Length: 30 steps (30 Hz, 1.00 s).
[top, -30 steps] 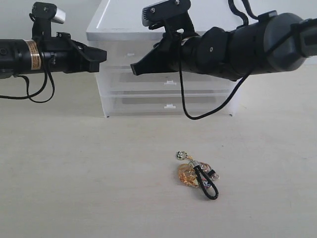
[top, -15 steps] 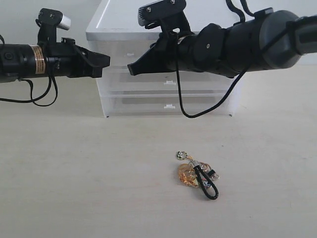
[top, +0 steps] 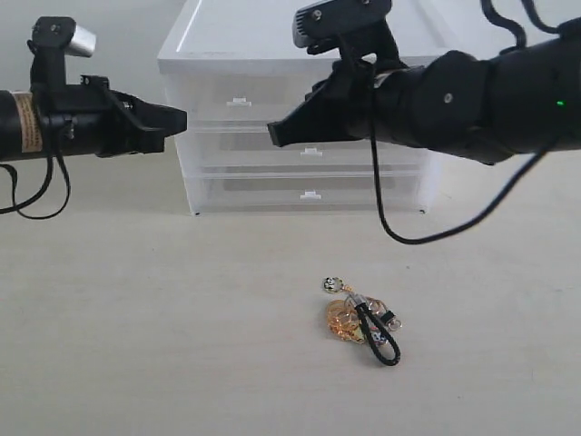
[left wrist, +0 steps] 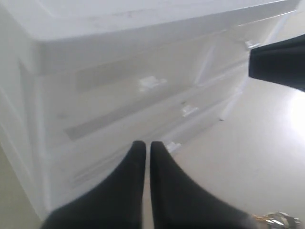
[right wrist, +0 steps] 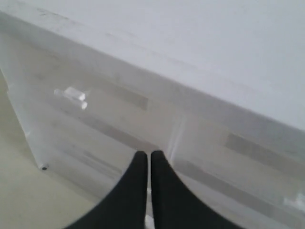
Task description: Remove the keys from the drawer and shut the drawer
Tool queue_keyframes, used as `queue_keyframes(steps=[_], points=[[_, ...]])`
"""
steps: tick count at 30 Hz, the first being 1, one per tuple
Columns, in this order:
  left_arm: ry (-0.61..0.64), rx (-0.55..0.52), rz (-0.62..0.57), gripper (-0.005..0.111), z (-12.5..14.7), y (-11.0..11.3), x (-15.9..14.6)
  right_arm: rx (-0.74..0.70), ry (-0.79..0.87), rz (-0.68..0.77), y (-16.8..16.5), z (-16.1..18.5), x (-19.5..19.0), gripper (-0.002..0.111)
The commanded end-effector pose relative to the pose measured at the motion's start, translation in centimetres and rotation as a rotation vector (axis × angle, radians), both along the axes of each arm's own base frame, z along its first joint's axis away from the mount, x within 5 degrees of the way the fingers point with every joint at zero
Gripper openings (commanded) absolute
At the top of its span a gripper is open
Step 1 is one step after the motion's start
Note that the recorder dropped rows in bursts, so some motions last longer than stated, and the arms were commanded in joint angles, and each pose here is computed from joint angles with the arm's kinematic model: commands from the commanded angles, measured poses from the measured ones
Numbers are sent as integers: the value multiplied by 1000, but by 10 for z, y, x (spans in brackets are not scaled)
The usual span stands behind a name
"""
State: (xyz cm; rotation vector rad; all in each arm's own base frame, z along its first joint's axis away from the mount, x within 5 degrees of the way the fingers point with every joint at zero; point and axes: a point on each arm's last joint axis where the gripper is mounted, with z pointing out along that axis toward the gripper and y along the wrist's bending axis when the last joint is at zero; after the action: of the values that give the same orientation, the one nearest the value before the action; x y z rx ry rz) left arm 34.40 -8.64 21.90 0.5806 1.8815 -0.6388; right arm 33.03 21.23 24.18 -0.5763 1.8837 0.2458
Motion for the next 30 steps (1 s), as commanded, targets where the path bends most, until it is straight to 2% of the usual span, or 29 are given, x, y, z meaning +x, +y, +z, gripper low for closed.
queue_keyframes(steps=[1, 4, 7, 10, 12, 16, 20, 22, 24, 25, 30], points=[[5, -106, -51, 4, 14, -2, -40, 20, -26, -35, -24, 9, -28, 0], [-33, -137, -69, 4, 19, -1, -77, 70, -47, -77, -47, 13, -57, 0], [-63, -176, -51, 4, 24, 5, -127, 104, -81, -98, -75, 19, -96, 0], [-136, -263, -125, 4, 31, 4, -176, 172, -93, -129, -95, 26, -124, 0], [-164, -321, -155, 4, 33, 4, -204, 180, -87, -112, -102, 27, -137, 0], [-216, -375, -162, 4, 34, 8, -240, 165, -18, -55, -102, 27, -148, 0], [-286, -410, -162, 4, 42, 10, -254, 168, -27, -60, -102, 27, -147, 0], [-271, -450, -147, 4, 44, 11, -253, 168, -27, -60, -102, 27, -147, 0], [-173, -490, -154, 4, 41, 9, -255, 168, -27, -60, -102, 27, -147, 0], [-102, -467, -182, 4, 36, 7, -257, 168, -27, -60, -102, 27, -147, 0], [-90, -391, -220, 4, 30, 5, -260, 168, -27, -60, -102, 27, -147, 0]])
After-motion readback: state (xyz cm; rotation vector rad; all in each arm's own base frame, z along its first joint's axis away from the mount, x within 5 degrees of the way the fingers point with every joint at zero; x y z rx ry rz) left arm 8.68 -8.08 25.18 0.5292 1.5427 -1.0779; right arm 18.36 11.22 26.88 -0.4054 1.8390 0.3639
